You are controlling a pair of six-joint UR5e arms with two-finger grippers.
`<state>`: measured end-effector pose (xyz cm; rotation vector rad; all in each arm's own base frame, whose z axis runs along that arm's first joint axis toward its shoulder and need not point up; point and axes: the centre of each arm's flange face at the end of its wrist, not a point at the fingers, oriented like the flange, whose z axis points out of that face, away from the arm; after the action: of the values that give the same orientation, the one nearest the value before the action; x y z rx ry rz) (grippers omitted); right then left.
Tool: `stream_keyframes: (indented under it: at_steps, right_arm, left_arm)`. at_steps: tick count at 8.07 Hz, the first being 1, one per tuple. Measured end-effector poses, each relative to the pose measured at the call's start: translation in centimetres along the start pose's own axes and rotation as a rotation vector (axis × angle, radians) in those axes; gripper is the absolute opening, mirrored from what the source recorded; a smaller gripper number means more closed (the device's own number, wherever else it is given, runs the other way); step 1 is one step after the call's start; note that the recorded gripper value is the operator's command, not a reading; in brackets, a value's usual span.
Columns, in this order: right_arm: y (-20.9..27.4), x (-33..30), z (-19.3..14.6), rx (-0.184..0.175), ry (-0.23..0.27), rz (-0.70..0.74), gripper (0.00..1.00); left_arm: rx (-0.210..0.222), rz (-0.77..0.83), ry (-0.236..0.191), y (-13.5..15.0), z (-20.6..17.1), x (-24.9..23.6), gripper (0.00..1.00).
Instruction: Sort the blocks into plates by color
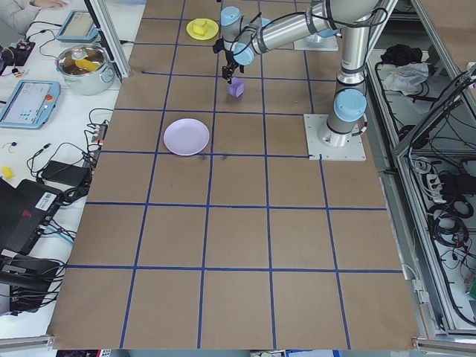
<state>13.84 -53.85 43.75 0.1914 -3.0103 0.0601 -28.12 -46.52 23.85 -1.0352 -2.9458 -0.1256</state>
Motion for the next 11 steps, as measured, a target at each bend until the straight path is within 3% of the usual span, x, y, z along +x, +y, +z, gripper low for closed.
stream_keyframes:
  at_steps: [4,5,6,7,8,11]
  right_arm:
    - [-0.1,0.1,-0.8,0.014,0.002,0.0,1.0]
    - [0.0,0.1,-0.9,0.015,0.0,0.0,1.0]
    - [-0.1,0.2,-1.0,0.018,0.007,0.002,1.0]
    - [-0.1,0.3,-1.3,0.033,0.013,0.005,1.0]
    - [-0.1,0.3,-1.6,0.046,0.013,0.006,1.0]
    - [-0.1,0.4,-1.9,0.06,0.019,0.008,1.0]
  left_arm:
    - [-0.045,-0.002,0.021,-0.3,2.7,-0.2,1.0]
    - [-0.051,-0.003,0.023,-0.3,3.0,-0.2,0.77]
    - [-0.055,-0.003,0.024,-0.3,3.2,-0.2,0.38]
    - [-0.055,-0.002,0.024,-0.4,3.3,-0.2,0.25]
    - [-0.054,0.002,0.024,-0.4,3.2,-0.2,0.04]
    - [-0.041,-0.007,0.009,-0.4,2.3,-0.3,0.01]
